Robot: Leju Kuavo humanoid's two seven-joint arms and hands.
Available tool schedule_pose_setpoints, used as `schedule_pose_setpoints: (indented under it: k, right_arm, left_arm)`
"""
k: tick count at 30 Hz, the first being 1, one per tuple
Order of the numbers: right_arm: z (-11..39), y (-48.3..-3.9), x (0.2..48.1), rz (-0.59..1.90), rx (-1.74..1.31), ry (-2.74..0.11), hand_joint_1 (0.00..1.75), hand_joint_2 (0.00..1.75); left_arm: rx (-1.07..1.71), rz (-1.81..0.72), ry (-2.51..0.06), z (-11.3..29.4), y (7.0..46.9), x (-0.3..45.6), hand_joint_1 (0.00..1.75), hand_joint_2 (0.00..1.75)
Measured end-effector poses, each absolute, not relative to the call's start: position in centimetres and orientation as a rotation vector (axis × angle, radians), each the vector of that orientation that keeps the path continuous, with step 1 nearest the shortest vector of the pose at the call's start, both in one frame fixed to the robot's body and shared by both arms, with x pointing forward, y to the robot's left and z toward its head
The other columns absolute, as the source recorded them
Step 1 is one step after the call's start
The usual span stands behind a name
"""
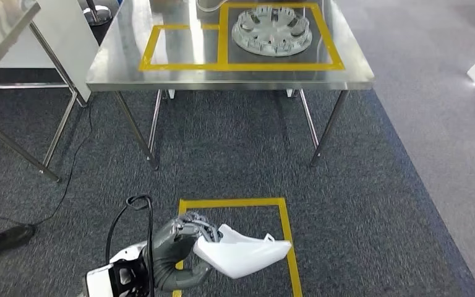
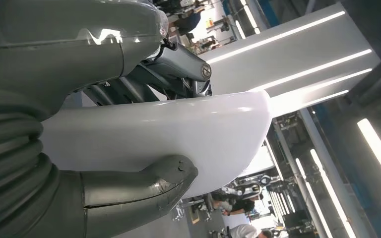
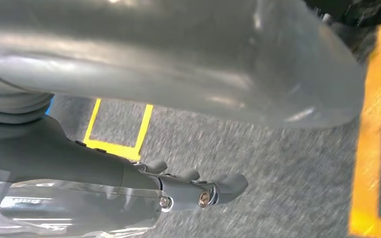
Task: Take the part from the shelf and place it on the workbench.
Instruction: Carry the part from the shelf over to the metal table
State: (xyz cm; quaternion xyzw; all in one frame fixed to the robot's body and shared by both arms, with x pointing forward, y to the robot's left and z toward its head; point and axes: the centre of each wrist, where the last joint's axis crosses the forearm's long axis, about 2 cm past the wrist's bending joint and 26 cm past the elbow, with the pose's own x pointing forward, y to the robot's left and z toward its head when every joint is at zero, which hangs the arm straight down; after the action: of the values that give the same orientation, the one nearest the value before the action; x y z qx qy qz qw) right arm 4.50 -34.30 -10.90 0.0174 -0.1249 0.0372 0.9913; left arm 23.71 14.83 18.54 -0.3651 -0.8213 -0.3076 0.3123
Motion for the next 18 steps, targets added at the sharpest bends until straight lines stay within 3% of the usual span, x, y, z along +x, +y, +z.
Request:
schedule_pose_setpoints:
  k: [18]
  right_arm:
    - [-10.91, -34.32, 4.4, 0.077, 0.029, -0.24, 0.0, 0.0]
  left_arm:
    - [-0.963, -0.804, -2.17, 18.54, 14.87, 23.59, 1.75, 1.75]
